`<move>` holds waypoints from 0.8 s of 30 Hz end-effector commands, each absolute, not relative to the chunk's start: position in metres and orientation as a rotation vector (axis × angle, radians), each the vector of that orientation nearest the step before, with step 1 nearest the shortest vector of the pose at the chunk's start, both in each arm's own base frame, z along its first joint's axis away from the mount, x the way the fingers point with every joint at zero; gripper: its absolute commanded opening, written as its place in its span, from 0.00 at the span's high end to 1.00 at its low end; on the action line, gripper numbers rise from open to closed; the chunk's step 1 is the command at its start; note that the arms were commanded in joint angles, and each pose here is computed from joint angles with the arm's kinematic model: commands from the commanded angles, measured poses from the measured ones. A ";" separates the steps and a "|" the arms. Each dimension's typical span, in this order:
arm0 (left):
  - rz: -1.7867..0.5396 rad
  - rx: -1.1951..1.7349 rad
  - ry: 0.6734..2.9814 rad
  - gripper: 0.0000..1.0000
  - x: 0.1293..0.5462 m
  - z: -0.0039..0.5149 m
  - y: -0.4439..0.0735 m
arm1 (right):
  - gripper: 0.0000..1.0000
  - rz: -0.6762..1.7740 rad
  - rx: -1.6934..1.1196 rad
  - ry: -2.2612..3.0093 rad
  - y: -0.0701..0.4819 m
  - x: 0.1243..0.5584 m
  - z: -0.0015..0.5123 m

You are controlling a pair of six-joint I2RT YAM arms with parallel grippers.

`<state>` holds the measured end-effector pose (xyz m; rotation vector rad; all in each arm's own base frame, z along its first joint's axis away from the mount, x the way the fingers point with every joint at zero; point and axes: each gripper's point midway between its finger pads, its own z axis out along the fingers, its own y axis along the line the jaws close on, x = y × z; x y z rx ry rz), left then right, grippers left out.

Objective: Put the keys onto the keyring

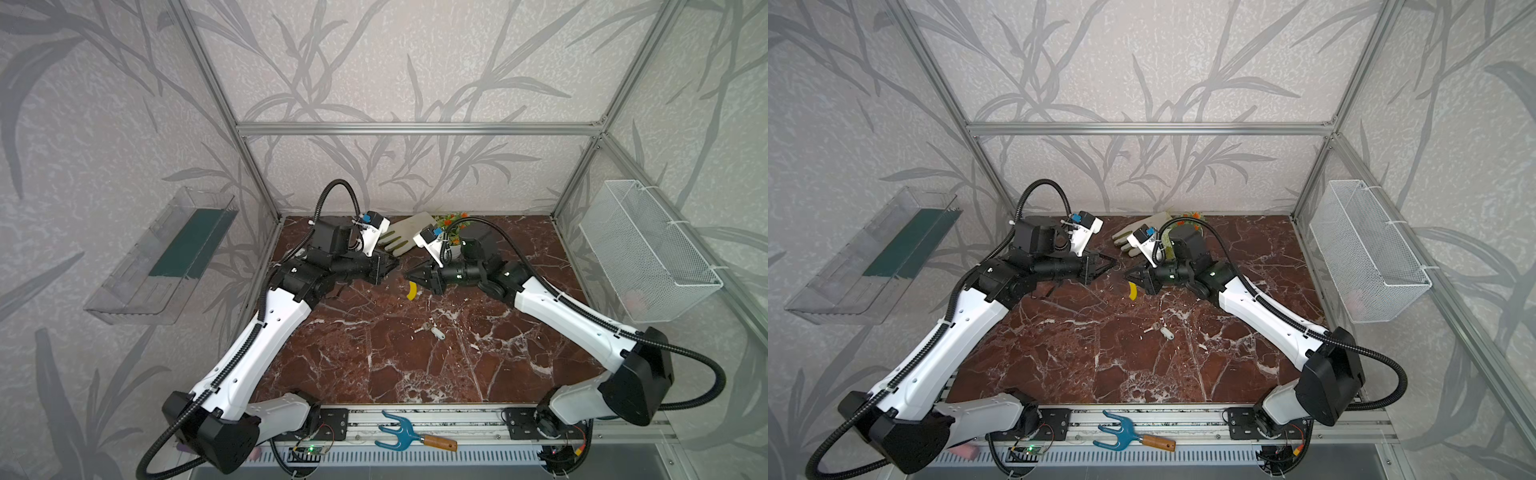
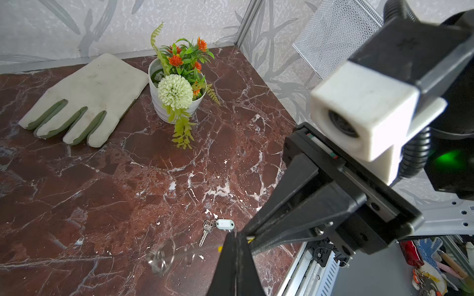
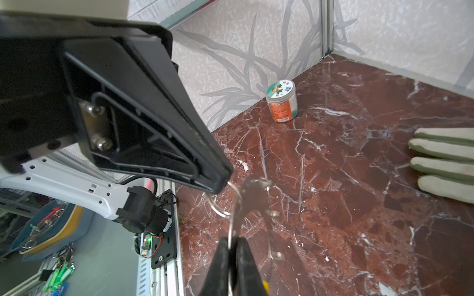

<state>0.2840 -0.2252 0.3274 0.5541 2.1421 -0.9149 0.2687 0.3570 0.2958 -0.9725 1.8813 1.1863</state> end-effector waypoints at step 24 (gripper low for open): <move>-0.724 0.416 2.048 1.00 0.302 0.339 -0.219 | 1.00 1.162 -0.978 1.832 0.362 0.255 0.320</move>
